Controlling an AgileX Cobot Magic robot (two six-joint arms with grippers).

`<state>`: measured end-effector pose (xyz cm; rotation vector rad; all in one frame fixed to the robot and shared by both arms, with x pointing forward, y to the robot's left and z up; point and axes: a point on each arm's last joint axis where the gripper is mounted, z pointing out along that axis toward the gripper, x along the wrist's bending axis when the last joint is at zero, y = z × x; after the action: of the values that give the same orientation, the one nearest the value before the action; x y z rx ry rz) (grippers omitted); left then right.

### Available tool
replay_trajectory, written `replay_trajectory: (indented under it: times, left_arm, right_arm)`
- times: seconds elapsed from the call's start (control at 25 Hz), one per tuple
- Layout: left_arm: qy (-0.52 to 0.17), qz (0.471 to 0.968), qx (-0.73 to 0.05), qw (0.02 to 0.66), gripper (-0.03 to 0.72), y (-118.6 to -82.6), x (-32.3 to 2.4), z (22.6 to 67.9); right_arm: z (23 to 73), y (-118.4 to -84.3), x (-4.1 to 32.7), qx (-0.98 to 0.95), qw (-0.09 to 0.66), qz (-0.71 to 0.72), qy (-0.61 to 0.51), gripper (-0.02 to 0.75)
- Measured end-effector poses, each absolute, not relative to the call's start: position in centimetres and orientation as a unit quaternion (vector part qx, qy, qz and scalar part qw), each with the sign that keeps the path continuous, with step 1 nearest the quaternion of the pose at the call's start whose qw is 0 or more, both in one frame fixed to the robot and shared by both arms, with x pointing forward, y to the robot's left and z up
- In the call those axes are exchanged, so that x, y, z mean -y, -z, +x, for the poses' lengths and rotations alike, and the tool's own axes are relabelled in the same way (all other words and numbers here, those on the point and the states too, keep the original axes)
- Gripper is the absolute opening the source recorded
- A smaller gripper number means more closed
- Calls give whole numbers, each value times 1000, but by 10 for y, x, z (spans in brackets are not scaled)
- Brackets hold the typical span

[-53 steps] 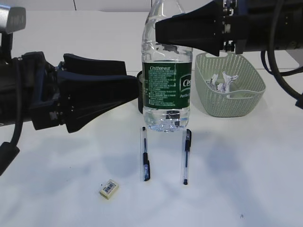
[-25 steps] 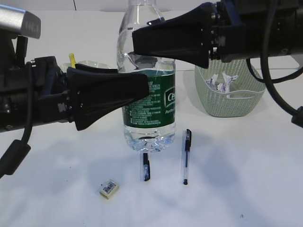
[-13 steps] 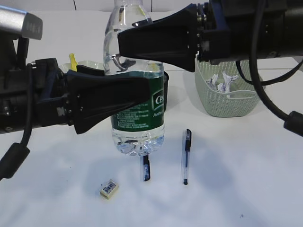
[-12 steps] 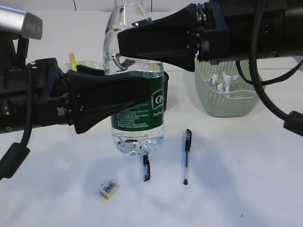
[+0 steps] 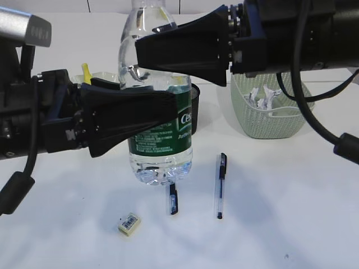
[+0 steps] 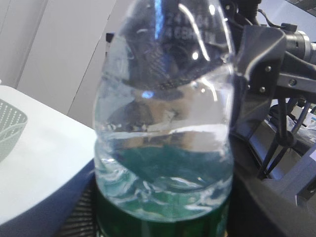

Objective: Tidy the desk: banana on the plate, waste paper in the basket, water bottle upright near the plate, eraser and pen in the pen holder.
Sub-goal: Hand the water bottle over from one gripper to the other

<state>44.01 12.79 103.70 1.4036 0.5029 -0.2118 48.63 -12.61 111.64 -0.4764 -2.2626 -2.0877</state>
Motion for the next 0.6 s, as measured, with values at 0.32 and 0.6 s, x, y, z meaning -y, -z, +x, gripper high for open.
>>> replay_trajectory:
  times: [0.32, 0.6]
  left_arm:
    - [94, 638, -226, 730, 415, -1037, -128, 440]
    - [74, 641, -219, 732, 396, -1037, -128, 442]
  right_arm:
    - [487, -1116, 126, 727, 11, -154, 669, 368]
    - [487, -1116, 126, 729, 10, -160, 665, 496]
